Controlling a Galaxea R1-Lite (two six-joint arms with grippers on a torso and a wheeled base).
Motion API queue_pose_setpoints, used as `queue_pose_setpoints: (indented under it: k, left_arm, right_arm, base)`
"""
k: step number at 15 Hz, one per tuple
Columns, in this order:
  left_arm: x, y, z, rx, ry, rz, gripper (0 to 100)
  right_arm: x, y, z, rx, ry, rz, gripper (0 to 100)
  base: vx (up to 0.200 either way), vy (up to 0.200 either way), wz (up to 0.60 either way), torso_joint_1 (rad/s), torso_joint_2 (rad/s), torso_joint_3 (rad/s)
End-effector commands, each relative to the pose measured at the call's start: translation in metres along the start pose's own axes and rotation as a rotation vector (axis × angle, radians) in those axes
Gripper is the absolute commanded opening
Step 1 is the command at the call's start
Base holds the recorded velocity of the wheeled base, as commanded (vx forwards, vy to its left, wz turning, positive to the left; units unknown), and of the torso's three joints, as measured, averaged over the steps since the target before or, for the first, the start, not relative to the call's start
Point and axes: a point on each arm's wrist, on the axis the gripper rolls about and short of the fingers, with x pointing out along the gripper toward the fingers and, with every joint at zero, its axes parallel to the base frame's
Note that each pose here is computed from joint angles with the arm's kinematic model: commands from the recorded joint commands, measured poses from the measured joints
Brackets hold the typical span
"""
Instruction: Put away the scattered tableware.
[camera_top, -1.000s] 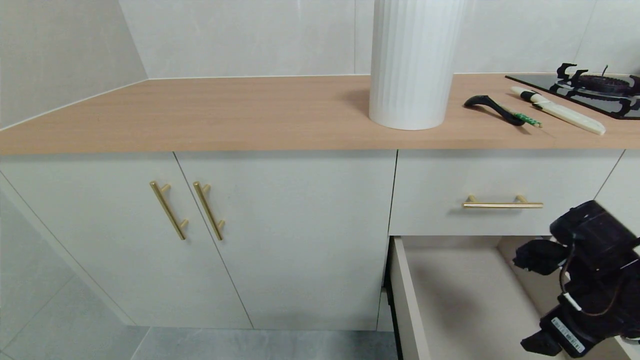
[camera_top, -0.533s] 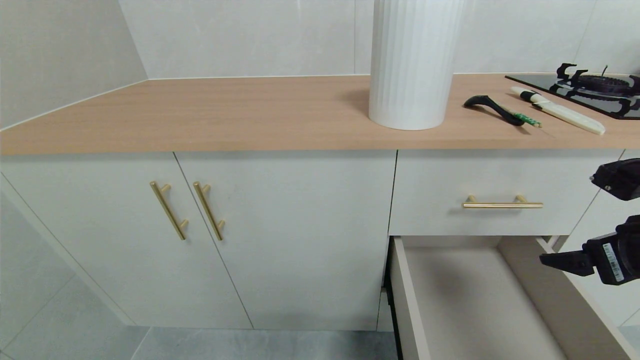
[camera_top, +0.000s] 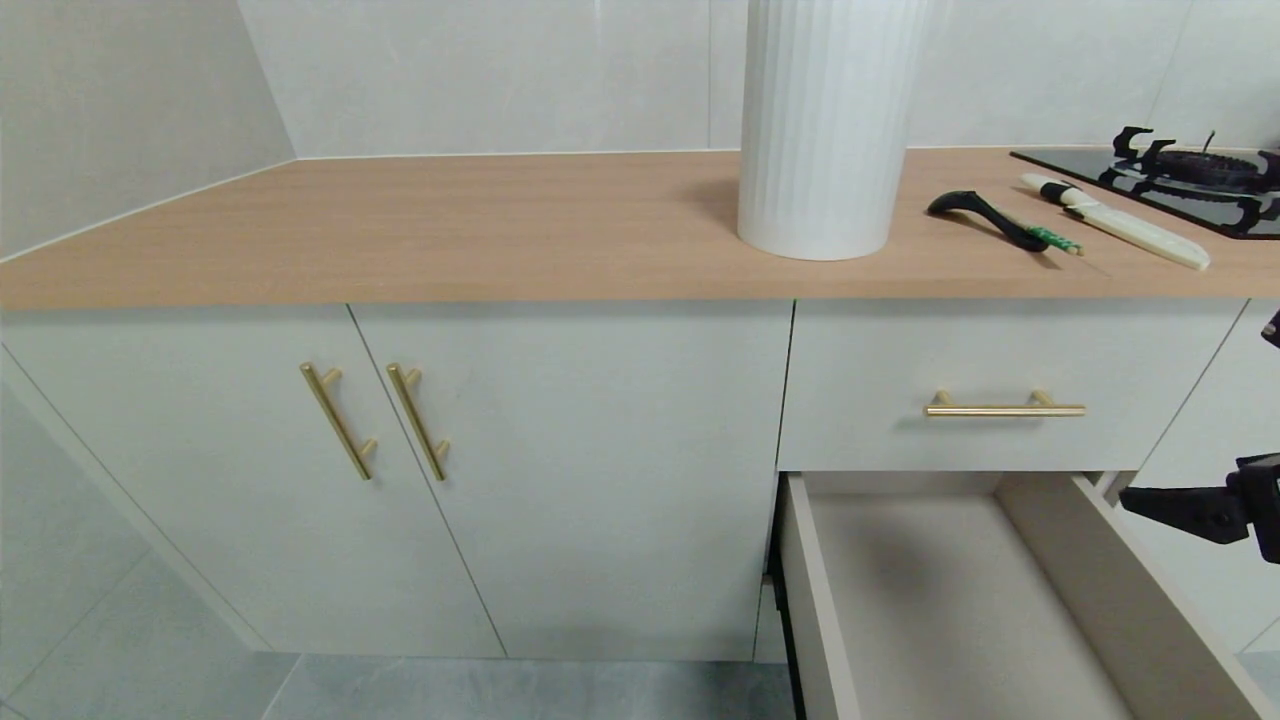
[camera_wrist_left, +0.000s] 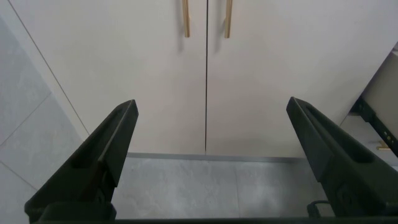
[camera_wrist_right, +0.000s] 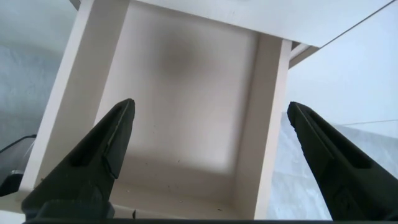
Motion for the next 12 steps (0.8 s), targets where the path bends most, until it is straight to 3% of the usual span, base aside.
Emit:
queue_pose_setpoints:
  k: [1,7,12]
  left_arm:
    - [0.0,0.0,0.0,-0.001,0.001,0.001,100]
    - [0.0,0.0,0.0,-0.001,0.001,0.001,100]
    - [0.0,0.0,0.0,-0.001,0.001,0.001,100]
  right_arm:
    - [-0.004,0.0,-0.001,-0.001,-0.014,-0.002,100]
    - [-0.006,0.0,-0.001,0.005,-0.022,-0.004,100]
    - [-0.034,-0.004,0.02,0.019,-0.161,0.013,100]
  base:
    - [0.0,0.0,0.0,0.0,0.0,0.0]
    - [0.0,0.0,0.0,0.073,-0.24,-0.229]
    - [0.0,0.0,0.0,0.038,-0.21,-0.096]
